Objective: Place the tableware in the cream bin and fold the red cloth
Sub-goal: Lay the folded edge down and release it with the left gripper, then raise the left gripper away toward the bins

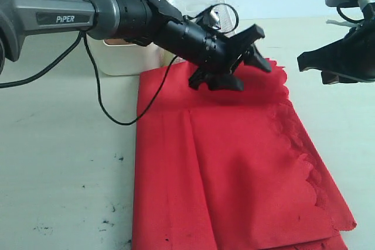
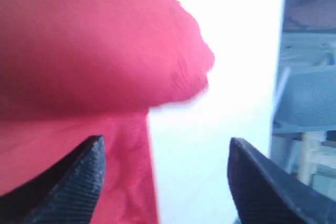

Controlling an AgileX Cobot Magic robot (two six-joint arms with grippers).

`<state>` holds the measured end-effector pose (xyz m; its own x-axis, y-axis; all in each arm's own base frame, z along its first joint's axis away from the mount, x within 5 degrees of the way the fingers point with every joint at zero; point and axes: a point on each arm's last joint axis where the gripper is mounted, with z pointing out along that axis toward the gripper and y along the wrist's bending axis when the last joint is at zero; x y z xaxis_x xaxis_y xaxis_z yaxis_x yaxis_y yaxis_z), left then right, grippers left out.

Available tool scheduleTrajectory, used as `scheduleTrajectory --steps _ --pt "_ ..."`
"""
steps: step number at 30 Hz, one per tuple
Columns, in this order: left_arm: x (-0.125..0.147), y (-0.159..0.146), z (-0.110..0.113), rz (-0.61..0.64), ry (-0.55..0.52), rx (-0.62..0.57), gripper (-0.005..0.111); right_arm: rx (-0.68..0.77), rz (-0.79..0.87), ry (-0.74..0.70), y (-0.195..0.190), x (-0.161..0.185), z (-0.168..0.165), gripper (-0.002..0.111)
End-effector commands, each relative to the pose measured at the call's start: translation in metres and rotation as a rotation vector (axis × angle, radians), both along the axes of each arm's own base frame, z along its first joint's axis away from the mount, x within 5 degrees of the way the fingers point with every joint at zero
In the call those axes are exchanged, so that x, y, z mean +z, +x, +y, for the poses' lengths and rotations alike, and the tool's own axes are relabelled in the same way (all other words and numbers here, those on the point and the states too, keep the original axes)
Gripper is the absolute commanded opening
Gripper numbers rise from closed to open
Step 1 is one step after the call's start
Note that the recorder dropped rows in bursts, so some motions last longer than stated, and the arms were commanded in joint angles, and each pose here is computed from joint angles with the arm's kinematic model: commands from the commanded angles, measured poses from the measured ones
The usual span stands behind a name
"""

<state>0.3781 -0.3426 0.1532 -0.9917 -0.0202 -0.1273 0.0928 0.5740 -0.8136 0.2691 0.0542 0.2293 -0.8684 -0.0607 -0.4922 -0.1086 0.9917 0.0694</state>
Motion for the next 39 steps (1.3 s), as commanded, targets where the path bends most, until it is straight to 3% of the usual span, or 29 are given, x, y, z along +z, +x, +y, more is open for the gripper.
scheduleTrajectory --steps 1,4,8,15,18,23,26,30,36,39 --pt "0.023 0.018 0.004 -0.048 -0.247 0.077 0.064 -0.006 -0.017 0.01 0.0 0.002 -0.001 0.0" --pt "0.03 0.026 0.02 -0.036 -0.316 0.053 0.064 -0.004 -0.017 0.009 0.0 0.002 -0.001 0.0" --pt "0.038 0.027 0.038 -0.034 -0.321 -0.055 0.06 0.006 -0.015 0.013 0.0 0.002 0.0 0.0" --pt "0.053 0.014 0.057 -0.053 -0.24 -0.26 0.025 0.055 0.052 0.06 0.006 -0.016 0.008 0.0" --pt "0.062 0.003 0.07 -0.087 -0.049 -0.367 0.0 0.133 0.109 0.114 0.01 -0.034 0.017 0.0" --pt "0.084 -0.006 0.103 -0.148 0.351 -0.402 0.0 0.166 0.154 0.13 0.011 -0.044 0.02 0.0" --pt "0.103 -0.009 0.122 -0.215 0.536 -0.38 0.0 0.173 0.154 0.127 0.011 -0.045 0.02 0.0" --pt "0.133 -0.016 0.139 -0.307 0.66 -0.344 0.0 0.185 0.166 0.126 0.01 -0.045 0.021 0.0" --pt "0.162 -0.042 0.16 -0.381 0.729 -0.332 0.0 0.194 0.184 0.124 0.007 -0.047 0.021 0.0" --pt "0.185 -0.07 0.18 -0.425 0.748 -0.308 0.0 0.177 0.183 0.147 0.0 -0.058 0.02 0.0"
